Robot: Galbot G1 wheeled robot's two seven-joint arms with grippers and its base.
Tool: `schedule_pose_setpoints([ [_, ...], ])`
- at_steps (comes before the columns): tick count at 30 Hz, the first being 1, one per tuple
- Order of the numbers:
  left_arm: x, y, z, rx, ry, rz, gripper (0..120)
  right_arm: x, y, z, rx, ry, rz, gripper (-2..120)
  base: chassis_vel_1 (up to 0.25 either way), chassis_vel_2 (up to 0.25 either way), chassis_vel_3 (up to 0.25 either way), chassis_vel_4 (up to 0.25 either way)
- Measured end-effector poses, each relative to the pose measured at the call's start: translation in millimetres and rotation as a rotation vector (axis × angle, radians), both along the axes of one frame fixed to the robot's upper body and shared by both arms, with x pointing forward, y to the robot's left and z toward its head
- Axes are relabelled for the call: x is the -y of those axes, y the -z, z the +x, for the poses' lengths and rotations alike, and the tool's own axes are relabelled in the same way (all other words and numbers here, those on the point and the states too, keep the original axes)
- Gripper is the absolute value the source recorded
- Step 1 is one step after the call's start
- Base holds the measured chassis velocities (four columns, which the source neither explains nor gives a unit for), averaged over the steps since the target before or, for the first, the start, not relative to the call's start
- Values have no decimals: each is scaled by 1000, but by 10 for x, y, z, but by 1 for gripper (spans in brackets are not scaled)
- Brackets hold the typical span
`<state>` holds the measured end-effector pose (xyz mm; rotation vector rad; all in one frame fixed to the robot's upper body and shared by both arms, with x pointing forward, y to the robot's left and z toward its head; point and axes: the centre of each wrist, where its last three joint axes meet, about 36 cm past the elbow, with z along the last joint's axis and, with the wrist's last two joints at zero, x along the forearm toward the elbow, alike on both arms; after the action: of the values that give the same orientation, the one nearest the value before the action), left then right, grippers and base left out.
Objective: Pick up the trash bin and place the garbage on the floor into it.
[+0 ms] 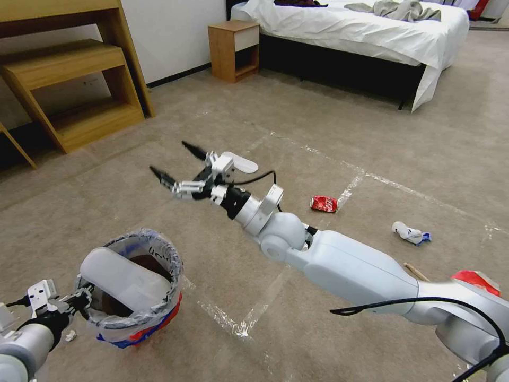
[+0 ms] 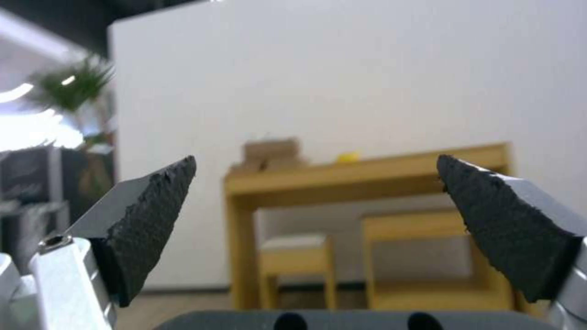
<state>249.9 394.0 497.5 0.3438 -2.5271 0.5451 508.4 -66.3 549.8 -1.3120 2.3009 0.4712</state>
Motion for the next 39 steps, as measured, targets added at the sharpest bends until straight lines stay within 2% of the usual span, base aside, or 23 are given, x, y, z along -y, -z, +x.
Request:
schedule_pose_setpoints([
  [3,-20,-11,-2,11,-4,18,1,634,-205,154,-23,192,57,100,0,0,0,0],
  [4,-20,-11,-2,11,-4,18,1,634,-205,154,-23,192,57,100,0,0,0,0],
  [7,-37,-32,5,25,-6,30,1,1294,-309,170,-41,383,114,100,0,0,0,0],
  [8,-37,-32,5,25,-6,30,1,1294,-309,170,-41,383,114,100,0,0,0,0],
  [11,-73,-27,20,38,-15,42,1,1935,-311,27,-44,568,163,100,0,0,0,0],
  [12,-73,-27,20,38,-15,42,1,1935,-311,27,-44,568,163,100,0,0,0,0],
  [15,-89,2,25,44,-21,43,1,2371,-161,-241,-73,728,176,100,0,0,0,0],
  [16,-89,2,25,44,-21,43,1,2371,-161,-241,-73,728,176,100,0,0,0,0],
  [19,-89,30,14,47,-22,52,1,2631,-11,-507,-75,875,146,100,0,0,0,0],
  [20,-89,30,14,47,-22,52,1,2631,-11,-507,-75,875,146,100,0,0,0,0],
  [23,-93,51,2,53,-20,63,1,2750,137,-847,-56,1026,73,99,0,0,0,0],
  [24,-93,51,2,53,-20,63,1,2750,137,-847,-56,1026,73,99,0,0,0,0],
  [27,-114,60,-6,59,-22,73,1,2790,397,-1155,-86,1106,8,100,0,0,0,0],
  [28,-114,60,-6,59,-22,73,1,2790,397,-1155,-86,1106,8,100,0,0,0,0],
  [30,-127,72,-7,63,-24,78,1,2808,654,-1385,-112,1148,-47,100,0,0,0,0],
  [31,-127,72,-7,63,-24,78,1,2808,654,-1385,-112,1148,-47,100,0,0,0,0],
  [34,-124,83,-15,62,-27,81,1,2729,945,-1607,-148,1160,-93,100,0,0,0,0],
  [39,-111,96,-28,57,-27,81,1,2599,1201,-1719,-202,1141,-131,100,0,0,0,0],
])
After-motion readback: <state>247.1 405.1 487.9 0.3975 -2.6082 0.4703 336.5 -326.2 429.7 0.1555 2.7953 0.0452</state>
